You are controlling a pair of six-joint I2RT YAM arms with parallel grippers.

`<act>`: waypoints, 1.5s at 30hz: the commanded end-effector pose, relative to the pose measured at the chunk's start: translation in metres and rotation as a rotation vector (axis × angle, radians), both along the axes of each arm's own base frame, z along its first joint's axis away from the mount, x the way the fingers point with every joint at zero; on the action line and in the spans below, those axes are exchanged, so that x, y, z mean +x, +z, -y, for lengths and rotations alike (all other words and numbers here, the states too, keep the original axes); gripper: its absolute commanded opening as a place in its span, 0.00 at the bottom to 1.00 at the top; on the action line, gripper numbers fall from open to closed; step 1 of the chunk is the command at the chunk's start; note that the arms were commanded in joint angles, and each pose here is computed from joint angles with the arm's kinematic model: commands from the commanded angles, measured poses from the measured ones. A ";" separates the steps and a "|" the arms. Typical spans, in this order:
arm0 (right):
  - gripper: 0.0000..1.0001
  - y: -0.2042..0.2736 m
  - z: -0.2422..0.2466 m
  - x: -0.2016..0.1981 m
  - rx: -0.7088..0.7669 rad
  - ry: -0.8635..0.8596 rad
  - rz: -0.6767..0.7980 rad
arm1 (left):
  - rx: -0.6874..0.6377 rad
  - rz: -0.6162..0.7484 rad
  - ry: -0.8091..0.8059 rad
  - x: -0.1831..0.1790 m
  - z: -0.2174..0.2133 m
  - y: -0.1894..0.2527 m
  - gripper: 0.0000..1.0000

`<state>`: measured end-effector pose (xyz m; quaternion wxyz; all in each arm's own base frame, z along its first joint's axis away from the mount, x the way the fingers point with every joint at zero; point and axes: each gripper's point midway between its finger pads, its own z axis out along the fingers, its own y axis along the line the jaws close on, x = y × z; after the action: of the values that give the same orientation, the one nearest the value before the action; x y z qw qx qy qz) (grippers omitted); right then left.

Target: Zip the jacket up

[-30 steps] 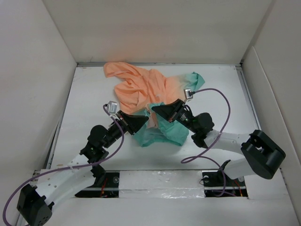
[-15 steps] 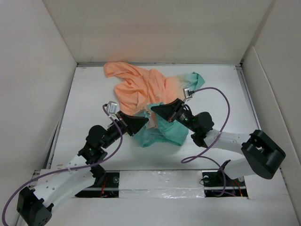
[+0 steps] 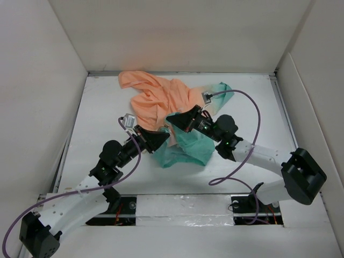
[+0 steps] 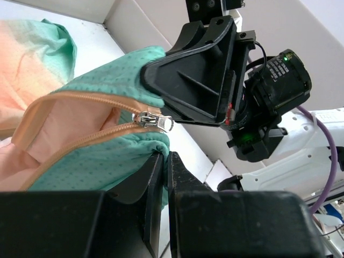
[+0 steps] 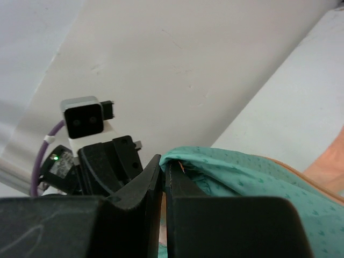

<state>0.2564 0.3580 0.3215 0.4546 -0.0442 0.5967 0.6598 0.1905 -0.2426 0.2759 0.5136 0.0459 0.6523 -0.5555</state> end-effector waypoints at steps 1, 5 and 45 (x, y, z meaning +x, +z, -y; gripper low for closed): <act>0.00 0.015 0.009 0.035 -0.026 -0.147 0.030 | 0.015 0.030 -0.098 -0.017 0.008 0.013 0.00; 0.00 0.007 0.005 0.044 -0.082 -0.188 0.017 | 0.036 0.012 -0.113 -0.018 0.010 0.007 0.00; 0.89 -0.081 0.058 -0.053 -0.315 0.139 -0.056 | 0.281 -0.133 -0.269 -0.049 0.010 -0.043 0.00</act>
<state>0.2451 0.3035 0.2333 0.4085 -0.0493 0.7106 0.5708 0.1556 -0.2516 0.2046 0.3715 0.1274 0.7685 -0.5052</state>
